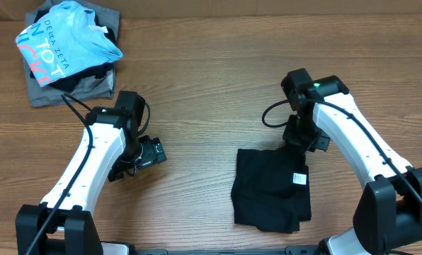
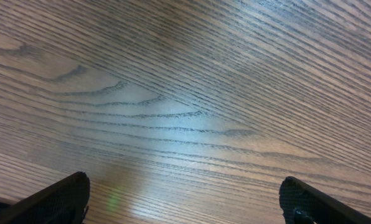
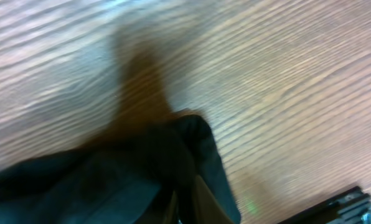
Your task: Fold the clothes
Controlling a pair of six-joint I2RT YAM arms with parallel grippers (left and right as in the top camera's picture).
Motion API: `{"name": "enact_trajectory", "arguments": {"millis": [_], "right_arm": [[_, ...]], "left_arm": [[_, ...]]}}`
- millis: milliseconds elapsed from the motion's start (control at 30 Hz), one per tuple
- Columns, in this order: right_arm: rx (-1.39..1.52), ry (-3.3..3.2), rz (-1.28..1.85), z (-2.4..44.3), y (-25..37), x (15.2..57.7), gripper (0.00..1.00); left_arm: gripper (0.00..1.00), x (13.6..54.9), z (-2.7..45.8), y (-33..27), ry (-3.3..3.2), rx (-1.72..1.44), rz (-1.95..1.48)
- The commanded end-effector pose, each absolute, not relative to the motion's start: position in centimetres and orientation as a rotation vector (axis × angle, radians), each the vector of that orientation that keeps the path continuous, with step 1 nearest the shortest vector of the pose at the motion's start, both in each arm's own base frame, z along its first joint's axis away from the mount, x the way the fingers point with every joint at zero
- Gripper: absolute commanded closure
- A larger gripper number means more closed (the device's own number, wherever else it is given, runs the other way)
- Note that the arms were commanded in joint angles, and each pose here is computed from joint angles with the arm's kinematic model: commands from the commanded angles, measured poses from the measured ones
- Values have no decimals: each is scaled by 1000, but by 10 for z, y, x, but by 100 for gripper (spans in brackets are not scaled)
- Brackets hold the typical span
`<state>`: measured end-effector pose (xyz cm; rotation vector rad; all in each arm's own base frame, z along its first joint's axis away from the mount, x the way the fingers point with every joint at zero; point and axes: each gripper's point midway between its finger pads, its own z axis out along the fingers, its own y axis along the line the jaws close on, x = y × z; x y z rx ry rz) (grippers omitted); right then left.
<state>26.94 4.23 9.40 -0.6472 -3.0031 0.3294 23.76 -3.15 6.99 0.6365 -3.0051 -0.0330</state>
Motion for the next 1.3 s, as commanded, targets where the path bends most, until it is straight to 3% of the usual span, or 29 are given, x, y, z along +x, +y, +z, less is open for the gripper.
{"name": "enact_trajectory", "arguments": {"millis": [0,33,67,267,400,500,633,767,833,867,967,1267], "right_arm": [[-755,-2962,376,93,33,264,52],[-770,-2948,385,94,31,261,23],[-801,-2929,403,95,29,258,13],[-961,-2915,418,124,20,249,9],[-1011,-3016,333,162,19,243,0],[-945,-3075,181,180,28,231,0],[-507,-3111,-113,188,66,200,1],[-400,-3045,-97,167,78,178,4],[-364,-3007,-114,154,84,169,9],[-326,-2970,-119,140,90,159,20],[-309,-2917,-75,116,90,143,32],[-370,-2831,-139,107,99,128,33]], "left_arm": [[0,237,69,-30,-3008,619,-37],[0,237,69,-30,-3008,619,-37],[0,237,70,-30,-3008,620,-37],[0,237,69,-30,-3007,619,-37],[0,237,69,-30,-3007,619,-38],[0,237,70,-30,-3007,619,-38],[0,240,69,-30,-3018,623,-31],[0,240,69,-30,-3018,623,-31],[0,239,69,-30,-3013,622,-33],[0,238,69,-30,-3011,621,-35],[0,238,69,-30,-3010,620,-35],[0,239,69,-30,-3015,618,-33]]}}
